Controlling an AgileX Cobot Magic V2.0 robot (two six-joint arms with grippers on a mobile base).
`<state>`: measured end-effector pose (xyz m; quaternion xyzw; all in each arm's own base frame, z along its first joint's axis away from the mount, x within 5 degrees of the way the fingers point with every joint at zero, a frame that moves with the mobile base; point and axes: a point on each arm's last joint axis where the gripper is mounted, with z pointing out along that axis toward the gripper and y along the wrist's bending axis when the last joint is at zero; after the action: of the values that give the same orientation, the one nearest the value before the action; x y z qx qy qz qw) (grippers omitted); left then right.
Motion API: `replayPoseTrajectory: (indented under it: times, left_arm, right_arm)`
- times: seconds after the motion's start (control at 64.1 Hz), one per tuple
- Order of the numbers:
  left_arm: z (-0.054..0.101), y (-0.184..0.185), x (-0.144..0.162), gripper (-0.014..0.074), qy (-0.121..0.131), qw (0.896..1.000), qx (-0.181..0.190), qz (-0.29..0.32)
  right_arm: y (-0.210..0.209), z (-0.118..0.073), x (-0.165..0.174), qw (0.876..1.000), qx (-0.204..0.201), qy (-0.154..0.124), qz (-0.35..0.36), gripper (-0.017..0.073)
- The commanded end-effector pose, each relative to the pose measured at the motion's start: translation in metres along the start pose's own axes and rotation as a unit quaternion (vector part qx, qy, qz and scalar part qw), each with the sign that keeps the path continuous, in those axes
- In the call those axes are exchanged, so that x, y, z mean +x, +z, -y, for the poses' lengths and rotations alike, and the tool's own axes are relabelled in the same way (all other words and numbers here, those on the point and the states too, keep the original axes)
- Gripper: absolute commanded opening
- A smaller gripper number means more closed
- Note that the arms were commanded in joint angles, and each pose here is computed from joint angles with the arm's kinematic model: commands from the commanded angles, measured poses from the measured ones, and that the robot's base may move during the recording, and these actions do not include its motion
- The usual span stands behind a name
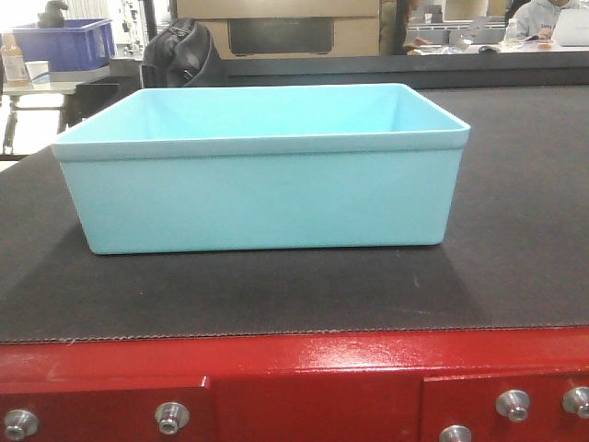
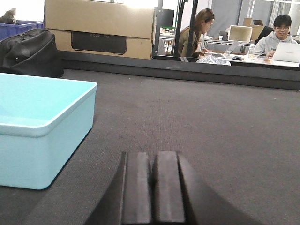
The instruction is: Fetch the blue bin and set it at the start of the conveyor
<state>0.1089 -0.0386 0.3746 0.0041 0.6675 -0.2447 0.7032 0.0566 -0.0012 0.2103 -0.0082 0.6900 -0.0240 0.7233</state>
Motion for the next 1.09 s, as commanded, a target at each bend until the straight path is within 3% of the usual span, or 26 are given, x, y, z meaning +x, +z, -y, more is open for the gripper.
replayPoseTrajectory:
  times: [0.0, 0.437, 0.468, 0.546, 0.718, 0.874, 1.077]
  left_arm:
    - [0.001, -0.001, -0.001, -0.0111, 0.0, 1.0, 0.005, 0.009]
    - [0.001, -0.001, -0.002, -0.0111, 0.0, 1.0, 0.005, 0.011]
    - [0.0, -0.002, -0.002, -0.0111, 0.01, 1.0, 0.002, 0.014]
    - [-0.003, -0.004, -0.003, -0.0111, 0.062, 0.998, -0.012, 0.025]
    - [-0.025, -0.019, 0.02, -0.0111, 0.129, 0.987, -0.08, 0.047]
    - [-0.045, -0.039, 0.058, -0.0111, 0.146, 0.98, -0.138, 0.01]
    - [-0.056, -0.061, 0.089, -0.0111, 0.163, 0.971, -0.175, 0.016]
  right_arm:
    - [0.0, 0.0, -0.001, 1.0, 0.003, -0.002, 0.009, -0.0167]
    - [0.0, 0.0, -0.001, 1.0, 0.003, -0.002, 0.009, -0.0167]
    - [0.0, 0.0, -0.001, 1.0, 0.003, -0.002, 0.009, -0.0167]
    - [0.0, 0.0, -0.001, 1.0, 0.003, -0.002, 0.009, -0.0167]
    - [0.0, 0.0, -0.001, 1.0, 0.003, -0.002, 0.009, -0.0167]
    - [0.0, 0.0, -0.001, 1.0, 0.003, -0.002, 0.009, -0.0167]
    - [0.0, 0.0, -0.001, 1.0, 0.003, -0.002, 0.009, -0.0167]
